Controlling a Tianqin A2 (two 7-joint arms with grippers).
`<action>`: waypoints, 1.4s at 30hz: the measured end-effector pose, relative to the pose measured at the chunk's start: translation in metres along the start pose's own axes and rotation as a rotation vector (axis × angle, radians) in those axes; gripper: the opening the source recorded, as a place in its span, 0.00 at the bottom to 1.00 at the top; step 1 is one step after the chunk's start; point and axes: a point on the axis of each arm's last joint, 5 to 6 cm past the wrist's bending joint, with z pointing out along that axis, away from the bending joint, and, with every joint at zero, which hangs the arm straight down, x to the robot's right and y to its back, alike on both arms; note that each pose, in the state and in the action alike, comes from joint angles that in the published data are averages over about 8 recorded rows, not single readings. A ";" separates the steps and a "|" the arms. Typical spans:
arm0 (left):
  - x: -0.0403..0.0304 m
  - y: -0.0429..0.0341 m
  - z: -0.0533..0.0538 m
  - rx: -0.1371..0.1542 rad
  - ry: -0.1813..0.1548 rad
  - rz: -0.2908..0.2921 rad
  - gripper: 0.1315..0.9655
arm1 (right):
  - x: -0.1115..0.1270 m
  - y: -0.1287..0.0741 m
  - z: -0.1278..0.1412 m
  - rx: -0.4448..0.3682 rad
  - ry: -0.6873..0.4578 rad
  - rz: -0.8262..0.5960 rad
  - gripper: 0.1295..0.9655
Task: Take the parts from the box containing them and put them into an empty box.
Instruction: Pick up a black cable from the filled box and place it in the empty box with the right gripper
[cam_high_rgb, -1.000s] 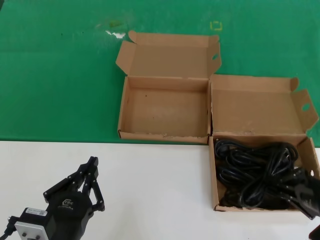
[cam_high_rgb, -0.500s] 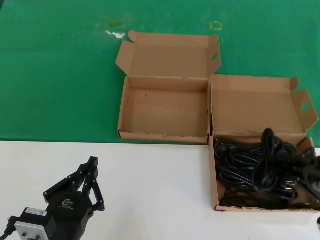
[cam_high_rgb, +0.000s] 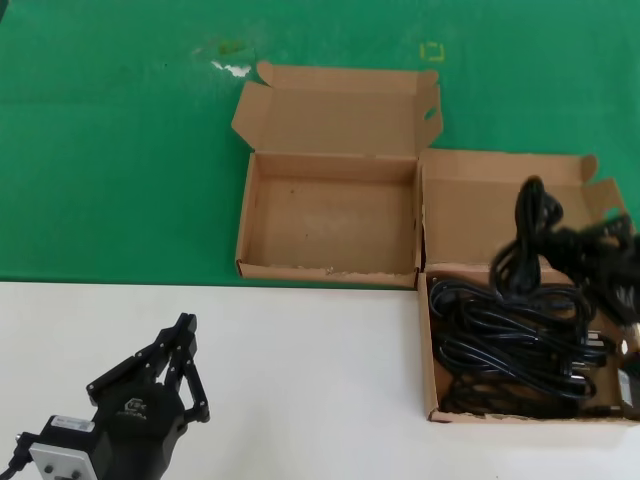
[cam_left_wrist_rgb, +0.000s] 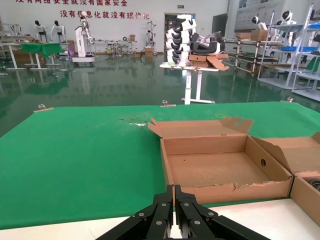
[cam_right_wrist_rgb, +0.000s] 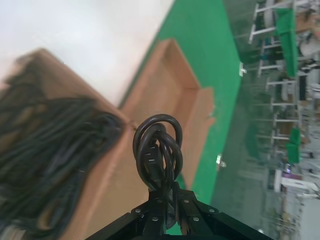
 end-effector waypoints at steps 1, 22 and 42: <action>0.0000 0.0000 0.000 0.000 0.000 0.000 0.04 | 0.003 0.000 0.003 -0.003 0.012 0.004 0.03; 0.0000 0.0000 0.000 0.000 0.000 0.000 0.04 | 0.015 -0.038 0.110 0.040 0.166 0.066 0.03; 0.0000 0.0000 0.000 0.000 0.000 0.000 0.04 | -0.001 -0.044 0.165 0.032 0.219 0.139 0.05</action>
